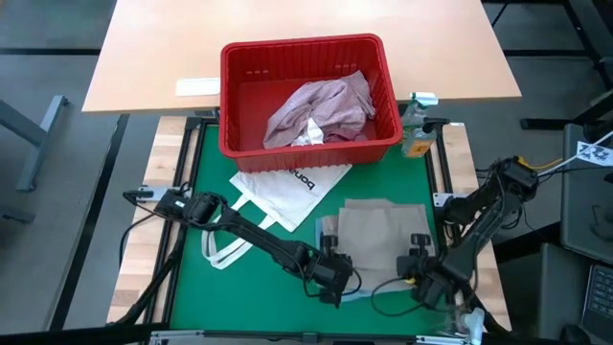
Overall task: Fold laundry
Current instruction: Stack the gray shorts on top of the green shirt, then fold the pink shirt
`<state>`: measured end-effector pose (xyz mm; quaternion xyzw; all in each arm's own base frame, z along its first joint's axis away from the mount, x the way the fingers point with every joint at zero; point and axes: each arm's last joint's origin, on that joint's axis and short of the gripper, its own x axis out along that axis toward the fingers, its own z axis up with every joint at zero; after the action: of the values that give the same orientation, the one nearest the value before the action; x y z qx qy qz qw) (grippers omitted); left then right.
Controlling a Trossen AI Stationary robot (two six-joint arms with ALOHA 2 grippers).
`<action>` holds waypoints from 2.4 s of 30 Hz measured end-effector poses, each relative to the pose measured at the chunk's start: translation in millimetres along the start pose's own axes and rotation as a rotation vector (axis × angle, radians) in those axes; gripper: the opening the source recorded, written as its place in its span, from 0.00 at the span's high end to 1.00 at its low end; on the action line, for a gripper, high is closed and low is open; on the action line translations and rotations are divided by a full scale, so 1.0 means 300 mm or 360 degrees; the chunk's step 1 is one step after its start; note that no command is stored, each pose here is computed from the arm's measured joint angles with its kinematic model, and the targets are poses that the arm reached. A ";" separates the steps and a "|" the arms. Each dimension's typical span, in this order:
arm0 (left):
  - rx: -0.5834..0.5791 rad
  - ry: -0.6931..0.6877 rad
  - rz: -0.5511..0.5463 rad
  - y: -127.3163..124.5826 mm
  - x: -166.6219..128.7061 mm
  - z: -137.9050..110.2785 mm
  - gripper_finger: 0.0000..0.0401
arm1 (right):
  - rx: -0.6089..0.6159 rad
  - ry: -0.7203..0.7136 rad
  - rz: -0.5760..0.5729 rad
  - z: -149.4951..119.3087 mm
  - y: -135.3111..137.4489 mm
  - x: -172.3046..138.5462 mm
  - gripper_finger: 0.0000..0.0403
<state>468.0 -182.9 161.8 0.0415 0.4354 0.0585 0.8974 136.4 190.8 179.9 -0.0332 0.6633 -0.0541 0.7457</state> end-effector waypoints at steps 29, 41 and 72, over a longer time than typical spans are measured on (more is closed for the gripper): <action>-0.0007 -0.0149 0.0268 0.139 -0.206 0.108 0.90 | -0.0151 -0.0185 -0.0471 0.145 -0.170 -0.254 0.65; -0.0183 0.0026 0.0313 0.274 -0.101 0.053 0.90 | 0.0060 0.0189 -0.0650 0.093 -0.280 -0.029 0.65; -0.0030 -0.0471 0.0077 0.128 -0.360 0.271 0.90 | 0.0102 0.0195 -0.0379 0.172 -0.255 -0.259 0.65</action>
<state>462.9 -162.1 300.6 0.0517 0.2967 0.0773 0.9504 175.8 123.6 271.8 -0.0846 0.6970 -0.1652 0.6926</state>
